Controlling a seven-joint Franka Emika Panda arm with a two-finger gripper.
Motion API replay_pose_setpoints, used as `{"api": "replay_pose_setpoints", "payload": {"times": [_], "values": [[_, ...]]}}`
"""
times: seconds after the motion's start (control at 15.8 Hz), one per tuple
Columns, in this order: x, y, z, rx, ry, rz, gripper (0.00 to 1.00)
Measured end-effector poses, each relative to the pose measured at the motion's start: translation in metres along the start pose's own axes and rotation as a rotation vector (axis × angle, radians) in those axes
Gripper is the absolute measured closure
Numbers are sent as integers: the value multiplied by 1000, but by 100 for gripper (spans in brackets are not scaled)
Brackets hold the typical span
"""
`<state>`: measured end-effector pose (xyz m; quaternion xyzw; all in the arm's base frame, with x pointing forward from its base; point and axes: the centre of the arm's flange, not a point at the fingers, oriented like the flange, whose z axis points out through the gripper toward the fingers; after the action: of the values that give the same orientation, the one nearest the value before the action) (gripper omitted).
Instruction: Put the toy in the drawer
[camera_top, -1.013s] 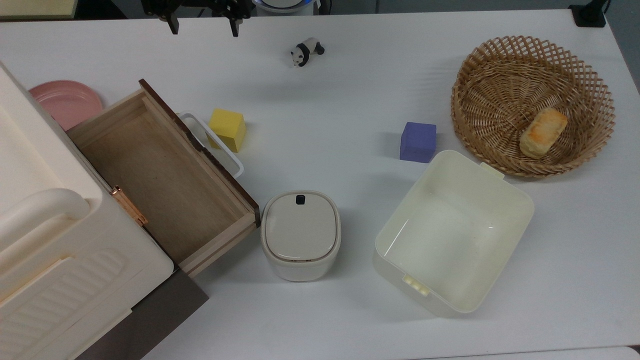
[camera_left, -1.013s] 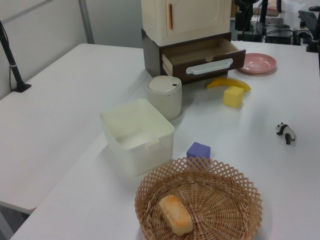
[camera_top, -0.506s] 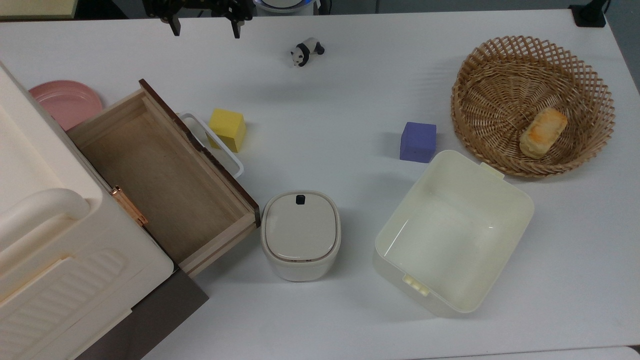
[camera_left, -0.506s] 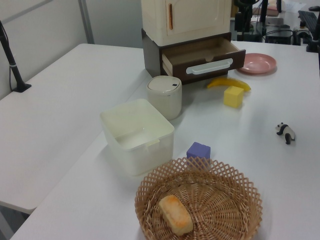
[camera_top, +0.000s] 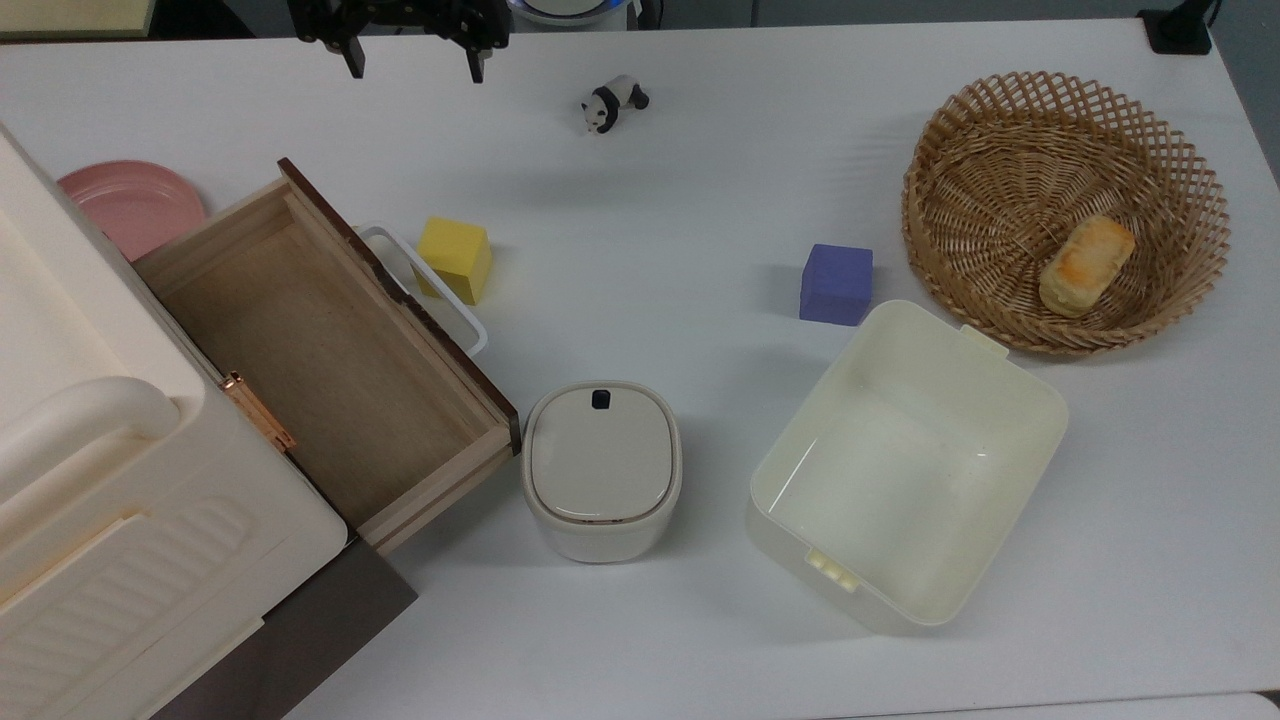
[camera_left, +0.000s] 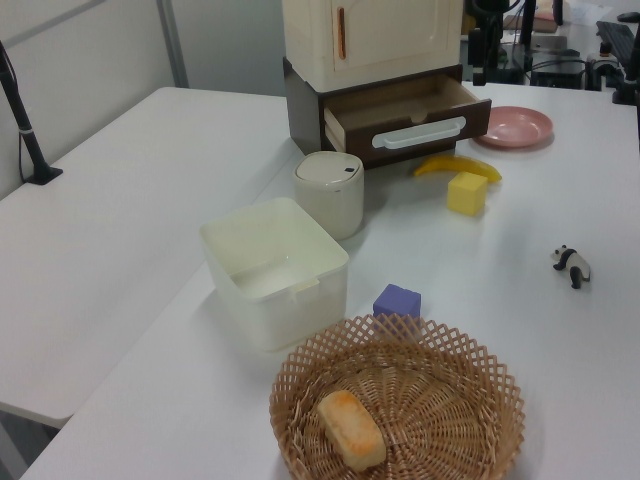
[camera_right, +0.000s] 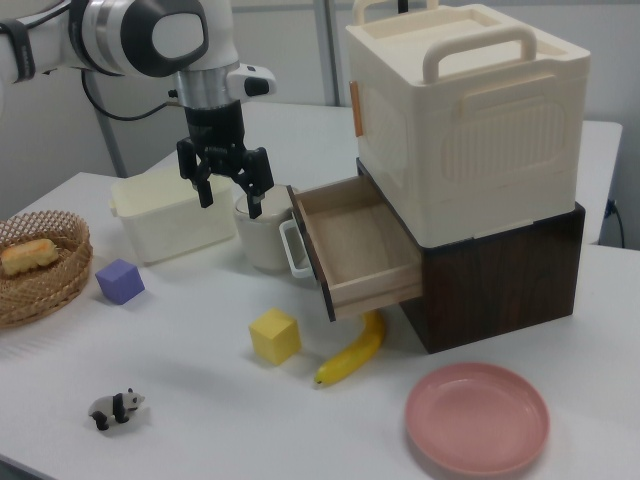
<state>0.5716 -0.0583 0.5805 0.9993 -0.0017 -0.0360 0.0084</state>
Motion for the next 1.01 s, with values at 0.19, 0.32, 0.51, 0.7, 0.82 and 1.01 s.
{"api": "replay_pose_setpoints", "payload": {"times": [0.19,0.32,0.51,0.7,0.82,1.01], "values": [[3,-3,4,-1,-8,-5,0],[4,-3,7,-1,-12,-6,0],[4,-3,8,-1,-14,-6,0],[4,-4,8,-1,-14,-6,0],[4,-4,8,-1,-14,-16,0],[7,-6,13,-1,-23,-55,0]]}}
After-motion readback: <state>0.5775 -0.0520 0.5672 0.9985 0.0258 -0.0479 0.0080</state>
